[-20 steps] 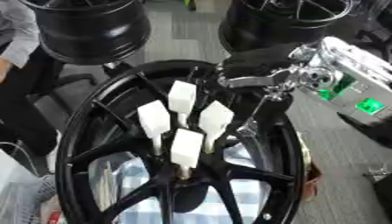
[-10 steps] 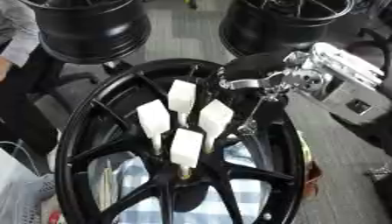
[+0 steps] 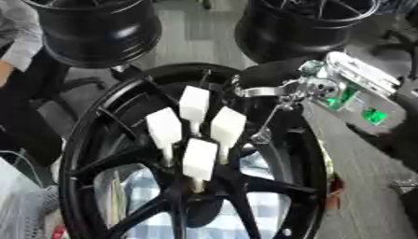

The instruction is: Pull the pin out of the wheel hub.

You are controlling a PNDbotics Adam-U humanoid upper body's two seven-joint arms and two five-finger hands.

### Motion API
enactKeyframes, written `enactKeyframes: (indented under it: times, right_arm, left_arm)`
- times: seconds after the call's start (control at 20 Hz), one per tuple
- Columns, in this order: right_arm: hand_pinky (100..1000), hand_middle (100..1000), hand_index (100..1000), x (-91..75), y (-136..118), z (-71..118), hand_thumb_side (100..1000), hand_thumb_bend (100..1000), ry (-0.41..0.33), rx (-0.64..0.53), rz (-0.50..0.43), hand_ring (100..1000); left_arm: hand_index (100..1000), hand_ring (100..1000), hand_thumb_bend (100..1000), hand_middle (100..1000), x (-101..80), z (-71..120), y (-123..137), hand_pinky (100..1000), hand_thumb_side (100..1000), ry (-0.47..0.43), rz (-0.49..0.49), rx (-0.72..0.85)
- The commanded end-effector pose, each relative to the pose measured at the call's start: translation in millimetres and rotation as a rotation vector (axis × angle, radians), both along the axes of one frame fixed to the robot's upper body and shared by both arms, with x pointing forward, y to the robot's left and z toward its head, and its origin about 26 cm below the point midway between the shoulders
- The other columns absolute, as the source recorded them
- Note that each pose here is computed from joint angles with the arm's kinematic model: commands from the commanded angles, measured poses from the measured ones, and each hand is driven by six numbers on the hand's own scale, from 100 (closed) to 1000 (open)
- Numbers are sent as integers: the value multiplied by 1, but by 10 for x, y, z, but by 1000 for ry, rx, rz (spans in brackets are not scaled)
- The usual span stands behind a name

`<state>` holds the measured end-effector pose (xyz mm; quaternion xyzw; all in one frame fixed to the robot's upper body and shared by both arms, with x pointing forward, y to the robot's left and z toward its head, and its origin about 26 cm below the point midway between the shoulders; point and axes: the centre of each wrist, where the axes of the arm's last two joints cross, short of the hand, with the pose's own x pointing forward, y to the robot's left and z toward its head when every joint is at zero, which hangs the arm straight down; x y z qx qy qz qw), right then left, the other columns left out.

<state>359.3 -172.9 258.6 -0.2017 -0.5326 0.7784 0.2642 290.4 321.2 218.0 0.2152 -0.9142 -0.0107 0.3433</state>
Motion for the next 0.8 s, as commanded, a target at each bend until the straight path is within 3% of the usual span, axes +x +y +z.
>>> enactKeyframes:
  times: [0.05, 0.45, 0.8]
  right_arm:
    - [837, 710, 767, -5, -8, 91, 100, 286, -22, 20, 4, 784]
    - [844, 776, 845, -87, 19, 197, 100, 407, -37, -24, 69, 809]
    - [844, 773, 842, -164, 48, 302, 100, 426, -71, -48, 108, 809]
  left_arm:
    - [869, 843, 371, 745, -25, 78, -1, 744, 732, -24, -8, 16]
    - [870, 843, 368, 744, -26, 75, 2, 745, 731, -25, -11, 17]
    - [870, 844, 366, 742, -27, 71, 2, 746, 731, -26, -15, 18]
